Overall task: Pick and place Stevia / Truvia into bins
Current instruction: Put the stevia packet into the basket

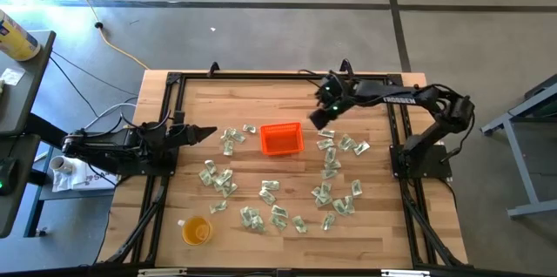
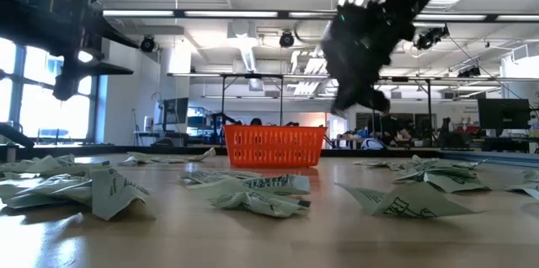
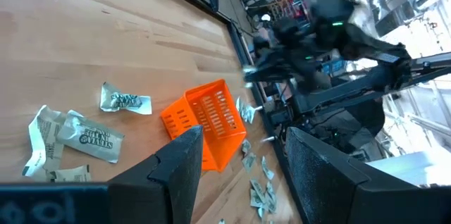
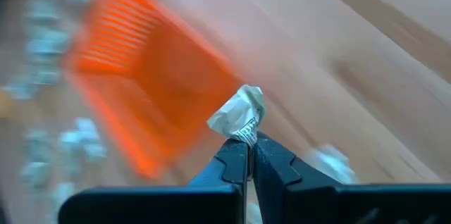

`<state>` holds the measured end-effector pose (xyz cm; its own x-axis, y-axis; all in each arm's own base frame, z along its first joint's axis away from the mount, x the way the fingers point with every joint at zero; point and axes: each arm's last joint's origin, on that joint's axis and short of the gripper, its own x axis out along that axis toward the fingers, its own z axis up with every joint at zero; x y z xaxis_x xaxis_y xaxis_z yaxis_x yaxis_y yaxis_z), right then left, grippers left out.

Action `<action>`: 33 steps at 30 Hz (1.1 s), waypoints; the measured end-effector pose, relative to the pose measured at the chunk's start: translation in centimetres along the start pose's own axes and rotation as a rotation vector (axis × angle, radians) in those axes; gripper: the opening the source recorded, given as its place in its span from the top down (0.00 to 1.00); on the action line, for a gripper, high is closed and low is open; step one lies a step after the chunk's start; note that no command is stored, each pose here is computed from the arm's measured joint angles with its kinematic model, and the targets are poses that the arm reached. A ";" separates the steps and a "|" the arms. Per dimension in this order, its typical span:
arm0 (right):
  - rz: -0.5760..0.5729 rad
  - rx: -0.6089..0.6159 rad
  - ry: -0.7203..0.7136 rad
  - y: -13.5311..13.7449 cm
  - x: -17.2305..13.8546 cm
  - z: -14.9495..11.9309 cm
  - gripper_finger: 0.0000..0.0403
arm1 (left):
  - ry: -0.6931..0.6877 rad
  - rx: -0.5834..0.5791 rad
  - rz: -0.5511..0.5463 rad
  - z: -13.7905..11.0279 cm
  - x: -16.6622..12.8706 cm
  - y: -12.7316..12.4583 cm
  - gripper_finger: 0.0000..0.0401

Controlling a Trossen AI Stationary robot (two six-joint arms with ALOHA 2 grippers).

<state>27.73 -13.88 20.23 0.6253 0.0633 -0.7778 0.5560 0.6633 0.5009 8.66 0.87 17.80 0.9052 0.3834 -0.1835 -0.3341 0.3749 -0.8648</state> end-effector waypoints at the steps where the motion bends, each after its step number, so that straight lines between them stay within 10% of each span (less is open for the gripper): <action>1: 0.026 -0.032 -0.021 1.2 0.0 0.5 0.98 | 0.000 0.002 0.001 0.0 0.0 0.0 0.40; 10: 0.102 -0.164 0.005 6.7 4.0 3.5 0.97 | 0.000 0.003 0.001 0.0 0.0 0.0 0.40; 18: 0.046 -0.194 0.122 8.5 7.6 4.3 0.73 | 0.060 -0.083 -0.001 -0.2 0.0 0.1 0.40; 26: -0.141 -0.254 0.065 10.0 5.4 4.4 0.40 | 0.044 -0.076 0.022 -0.3 0.1 0.2 0.40; 33: -0.311 -0.315 0.007 10.0 0.5 4.5 0.32 | 0.037 0.034 -0.036 -0.4 1.5 -1.1 0.40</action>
<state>36.03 -10.56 26.56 0.4501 -0.1714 -0.8764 0.5228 0.8462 0.1030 10.50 0.67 18.29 0.9257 0.3377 -0.1704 -0.3094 0.4168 -0.8547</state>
